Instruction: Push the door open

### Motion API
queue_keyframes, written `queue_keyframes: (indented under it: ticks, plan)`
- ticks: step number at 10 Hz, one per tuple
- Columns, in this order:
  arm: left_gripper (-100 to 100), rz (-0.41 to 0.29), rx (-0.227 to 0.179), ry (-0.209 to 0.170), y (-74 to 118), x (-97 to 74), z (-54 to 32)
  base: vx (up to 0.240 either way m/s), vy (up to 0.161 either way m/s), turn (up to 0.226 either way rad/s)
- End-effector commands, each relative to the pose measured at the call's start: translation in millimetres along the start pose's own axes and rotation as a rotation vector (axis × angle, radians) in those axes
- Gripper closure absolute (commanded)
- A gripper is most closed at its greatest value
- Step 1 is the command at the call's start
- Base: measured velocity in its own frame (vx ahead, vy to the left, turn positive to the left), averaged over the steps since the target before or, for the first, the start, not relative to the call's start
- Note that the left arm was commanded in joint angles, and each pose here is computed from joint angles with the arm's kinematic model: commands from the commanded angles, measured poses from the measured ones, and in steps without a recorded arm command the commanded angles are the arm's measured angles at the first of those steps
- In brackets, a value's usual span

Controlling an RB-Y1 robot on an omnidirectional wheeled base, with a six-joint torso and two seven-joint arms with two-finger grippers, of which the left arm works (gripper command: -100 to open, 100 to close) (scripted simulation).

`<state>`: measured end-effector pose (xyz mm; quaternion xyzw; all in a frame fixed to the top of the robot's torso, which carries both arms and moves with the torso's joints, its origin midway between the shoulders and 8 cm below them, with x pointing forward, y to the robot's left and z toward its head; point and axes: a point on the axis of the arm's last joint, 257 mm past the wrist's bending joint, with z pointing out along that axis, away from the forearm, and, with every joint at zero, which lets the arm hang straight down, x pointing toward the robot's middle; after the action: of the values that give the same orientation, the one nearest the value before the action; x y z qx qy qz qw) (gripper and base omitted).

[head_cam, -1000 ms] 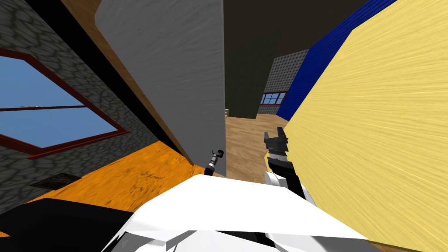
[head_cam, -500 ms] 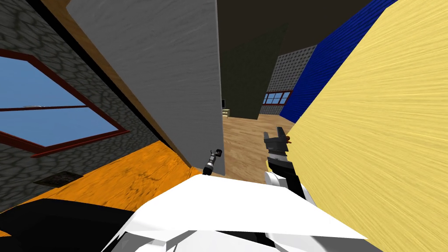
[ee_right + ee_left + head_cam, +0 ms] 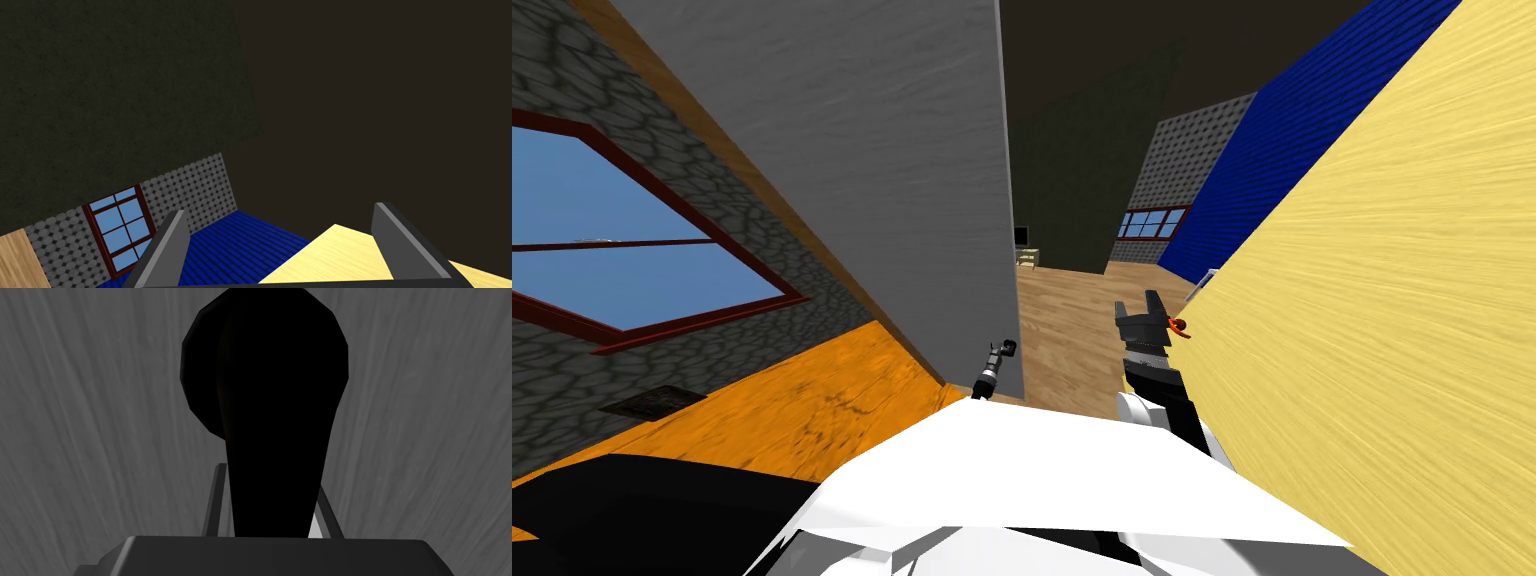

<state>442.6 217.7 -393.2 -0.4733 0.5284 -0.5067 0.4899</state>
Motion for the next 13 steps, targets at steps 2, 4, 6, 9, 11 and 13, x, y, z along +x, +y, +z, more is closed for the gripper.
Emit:
queue_keyframes:
  ticks: [2,4,6,9,11,13]
  plan:
    - [100,0.006,0.008,-0.050,-2.1,-21.0,4.3,0.161,-0.102,0.078]
    - [100,-0.001,0.007,-0.082,-2.0,-30.5,5.6,0.180,-0.112,0.071]
    - [100,-0.008,0.006,-0.104,-1.7,-36.1,6.4,0.129,-0.086,0.053]
    - [100,-0.023,0.005,-0.139,-1.0,-43.1,7.3,0.156,-0.100,0.071]
    - [100,-0.036,0.003,-0.162,-0.2,-45.9,7.8,0.158,-0.095,0.066]
    - [100,-0.015,-0.002,-0.187,1.8,-67.5,3.0,0.094,-0.030,0.043]
